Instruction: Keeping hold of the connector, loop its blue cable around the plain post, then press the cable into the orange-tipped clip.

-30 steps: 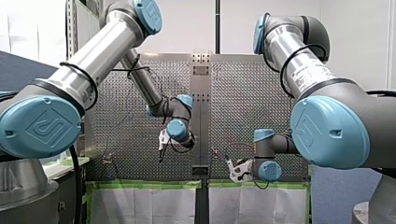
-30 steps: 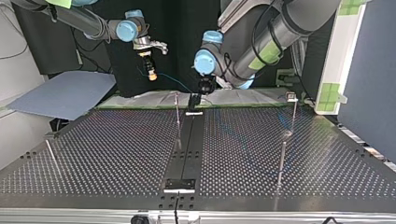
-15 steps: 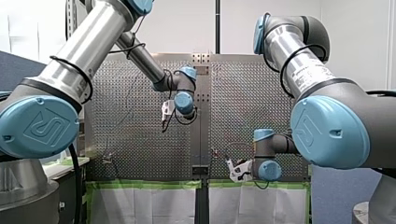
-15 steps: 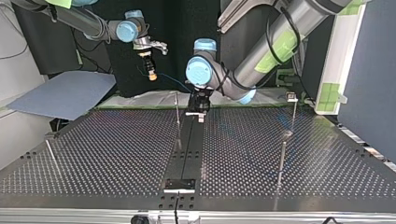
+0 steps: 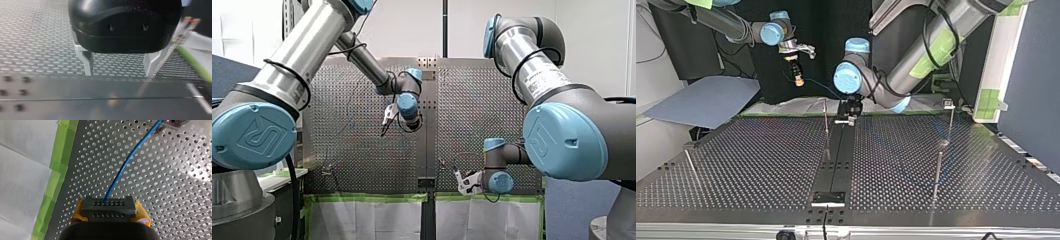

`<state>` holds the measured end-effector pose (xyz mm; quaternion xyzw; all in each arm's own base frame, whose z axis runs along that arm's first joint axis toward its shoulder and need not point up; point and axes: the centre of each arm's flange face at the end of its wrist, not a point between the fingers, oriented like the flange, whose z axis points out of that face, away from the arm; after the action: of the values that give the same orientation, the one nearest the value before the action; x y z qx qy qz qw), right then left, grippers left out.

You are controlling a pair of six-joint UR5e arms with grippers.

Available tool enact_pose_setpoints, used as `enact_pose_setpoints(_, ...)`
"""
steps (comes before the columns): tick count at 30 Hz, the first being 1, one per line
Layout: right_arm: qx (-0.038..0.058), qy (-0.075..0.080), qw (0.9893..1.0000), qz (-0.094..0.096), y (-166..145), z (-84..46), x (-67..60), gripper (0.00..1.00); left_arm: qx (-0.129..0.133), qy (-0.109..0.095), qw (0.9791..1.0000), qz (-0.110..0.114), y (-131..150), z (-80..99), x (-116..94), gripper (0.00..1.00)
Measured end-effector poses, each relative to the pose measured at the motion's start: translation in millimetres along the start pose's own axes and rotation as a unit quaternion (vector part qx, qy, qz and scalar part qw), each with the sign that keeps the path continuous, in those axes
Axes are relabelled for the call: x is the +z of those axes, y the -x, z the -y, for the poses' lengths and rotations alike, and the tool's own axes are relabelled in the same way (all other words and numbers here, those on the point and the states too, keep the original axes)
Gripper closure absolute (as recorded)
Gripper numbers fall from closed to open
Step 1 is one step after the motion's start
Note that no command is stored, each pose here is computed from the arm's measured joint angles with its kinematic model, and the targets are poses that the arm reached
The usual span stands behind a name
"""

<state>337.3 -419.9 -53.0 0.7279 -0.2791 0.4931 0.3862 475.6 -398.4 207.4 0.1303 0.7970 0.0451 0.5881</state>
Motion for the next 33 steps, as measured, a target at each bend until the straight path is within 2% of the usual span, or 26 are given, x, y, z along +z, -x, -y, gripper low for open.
enact_pose_setpoints(5, 0.0001, 0.0, 1.0, 0.0, -0.2, 0.0, 0.3, 1.0, 0.025, 0.005, 0.9989, -0.039, -25.1, 0.6, 10.4, 0.0)
enact_pose_setpoints(12, -0.0003, 0.0, 1.0, 0.0, -0.5, -0.3, 0.9, 1.0, 0.057, 0.0, 0.9951, -0.081, -47.6, 12.1, 26.6, 0.0)
enact_pose_setpoints(17, -0.0013, 0.0, 1.0, 0.0, -0.5, -0.4, 1.0, 1.0, 0.07, -0.001, 0.9927, -0.098, -53.9, 18.7, 34.8, 0.0)
enact_pose_setpoints(23, -0.0063, -0.004, 1.0, -0.003, -1.3, 0.6, 1.5, 1.0, 0.08, 0.002, 0.9908, -0.11, -46.2, 19.2, 38.8, 0.0)
enact_pose_setpoints(26, -0.0115, -0.009, 0.9999, -0.008, -2.5, 1.5, 2.5, 1.0, 0.09, 0.0, 0.988, -0.126, -53.3, 20.6, 38.7, 0.0)
enact_pose_setpoints(30, -0.0149, -0.014, 0.9997, -0.011, -3.6, 2.2, 3.6, 1.0, 0.108, -0.001, 0.9823, -0.153, -70.0, 26.2, 37.2, 0.0)
enact_pose_setpoints(33, -0.0219, -0.023, 0.9993, -0.017, -7.4, 2.4, 9.0, 1.0, 0.117, 0.001, 0.9788, -0.168, -75.7, 27.4, 33.7, 0.0)
